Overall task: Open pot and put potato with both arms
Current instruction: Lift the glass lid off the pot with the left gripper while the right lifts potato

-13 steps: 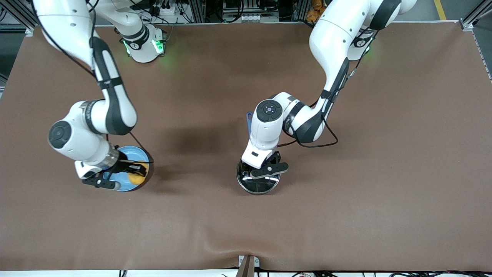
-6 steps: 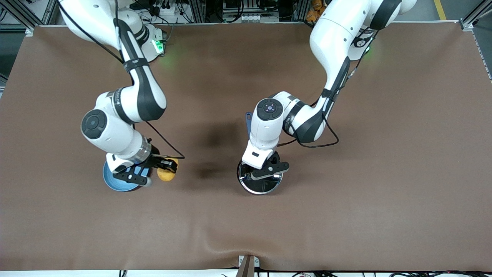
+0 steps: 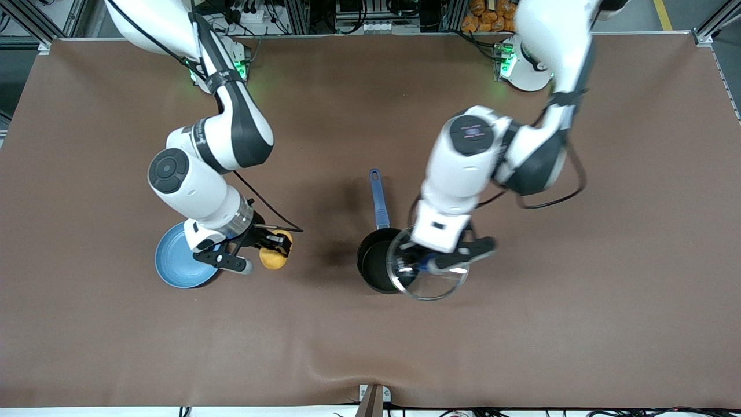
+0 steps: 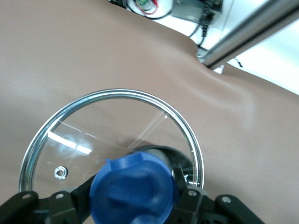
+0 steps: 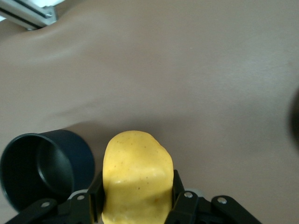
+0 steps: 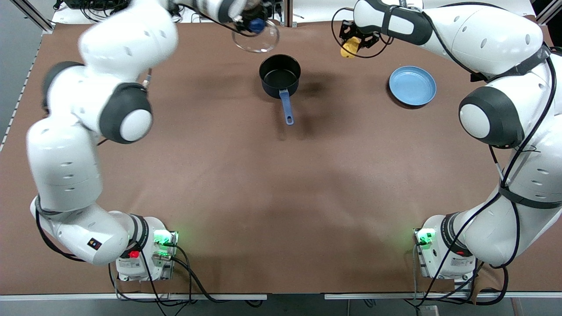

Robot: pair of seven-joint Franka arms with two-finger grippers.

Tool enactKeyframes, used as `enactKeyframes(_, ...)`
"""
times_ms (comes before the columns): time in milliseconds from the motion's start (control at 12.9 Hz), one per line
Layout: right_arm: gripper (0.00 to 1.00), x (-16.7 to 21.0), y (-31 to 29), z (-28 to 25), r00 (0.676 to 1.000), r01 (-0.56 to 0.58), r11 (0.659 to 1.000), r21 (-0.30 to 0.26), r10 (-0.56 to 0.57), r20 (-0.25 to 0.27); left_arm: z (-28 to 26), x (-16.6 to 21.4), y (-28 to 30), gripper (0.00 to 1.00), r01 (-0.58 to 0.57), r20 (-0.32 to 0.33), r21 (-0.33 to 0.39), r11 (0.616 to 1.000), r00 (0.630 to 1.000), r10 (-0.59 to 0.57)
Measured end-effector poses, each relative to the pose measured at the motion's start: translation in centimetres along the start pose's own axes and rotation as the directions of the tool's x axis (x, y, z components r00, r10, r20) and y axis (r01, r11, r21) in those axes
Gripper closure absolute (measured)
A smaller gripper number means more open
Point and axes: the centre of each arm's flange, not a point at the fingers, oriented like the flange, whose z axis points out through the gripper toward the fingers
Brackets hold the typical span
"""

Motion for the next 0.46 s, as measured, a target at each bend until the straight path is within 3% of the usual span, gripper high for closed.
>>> enactKeyframes(464,0.43,-5.2,-10.3,3.0,0.997,0.082,0.996,0.022,-0.082,-0.009,-0.6,3.4,-16.8,0.39,-0.111,0.12,0.095,0.989,0.988,0.1)
